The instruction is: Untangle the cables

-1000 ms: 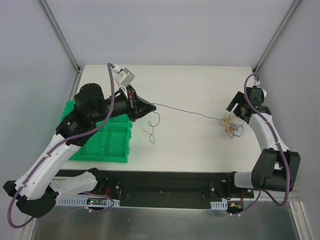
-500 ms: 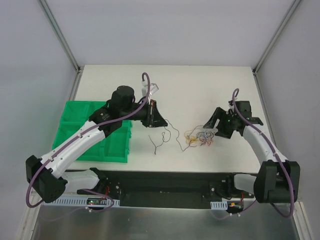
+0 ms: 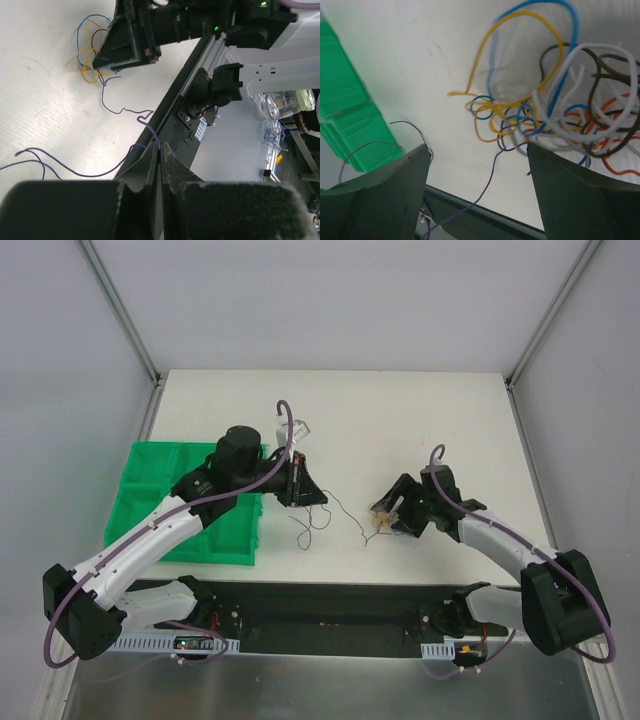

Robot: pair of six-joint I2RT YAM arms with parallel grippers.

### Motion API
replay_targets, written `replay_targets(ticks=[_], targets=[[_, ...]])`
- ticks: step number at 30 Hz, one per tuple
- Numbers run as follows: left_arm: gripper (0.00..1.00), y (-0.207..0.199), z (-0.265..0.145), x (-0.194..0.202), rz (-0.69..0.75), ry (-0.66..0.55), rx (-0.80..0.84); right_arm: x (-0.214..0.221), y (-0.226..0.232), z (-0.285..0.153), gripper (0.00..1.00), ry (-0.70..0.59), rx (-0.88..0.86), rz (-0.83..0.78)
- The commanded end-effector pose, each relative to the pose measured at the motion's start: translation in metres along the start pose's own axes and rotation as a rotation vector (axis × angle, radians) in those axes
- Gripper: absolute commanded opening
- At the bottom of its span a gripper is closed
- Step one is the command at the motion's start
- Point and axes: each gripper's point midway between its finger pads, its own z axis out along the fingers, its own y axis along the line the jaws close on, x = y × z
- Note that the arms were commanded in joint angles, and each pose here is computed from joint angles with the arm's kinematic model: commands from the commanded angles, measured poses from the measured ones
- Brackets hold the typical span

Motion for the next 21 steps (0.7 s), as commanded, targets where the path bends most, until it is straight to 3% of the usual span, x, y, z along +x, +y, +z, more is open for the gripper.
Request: replay_targets(ticks=[1,7,11,13,15,16,21], targets=[[0.0,-0.02,-0.015,-0.009,0.094,-0.044,0.063,0.001,-0.007,0.024,0.81,-0.05,0.032,0.145],[0.0,-0.049,-0.031,-0.011,0.17,-0.049,0.162,-0.021,-0.033,0.041,0.65,-0.156,0.169,0.119],[0.0,-0.062,-0.066,-0.035,0.275,-0.201,0.083,-0.032,-0.065,0.038,0.59,-0.249,0.281,0.182],[0.0,-0.065,-0.092,-0.051,0.338,-0.298,-0.014,-0.044,-0.074,0.033,0.49,-0.286,0.29,0.201],[0.0,-0.073,-0.12,-0.068,0.412,-0.398,-0.092,-0.061,-0.083,0.028,0.32,-0.304,0.293,0.215],[0.0,-0.08,-0.133,-0.074,0.437,-0.439,-0.116,-0.072,-0.088,0.024,0.29,-0.314,0.294,0.23],[0.0,-0.101,-0.18,-0.096,0.518,-0.556,-0.213,-0.12,-0.106,0.008,0.28,-0.327,0.275,0.262]])
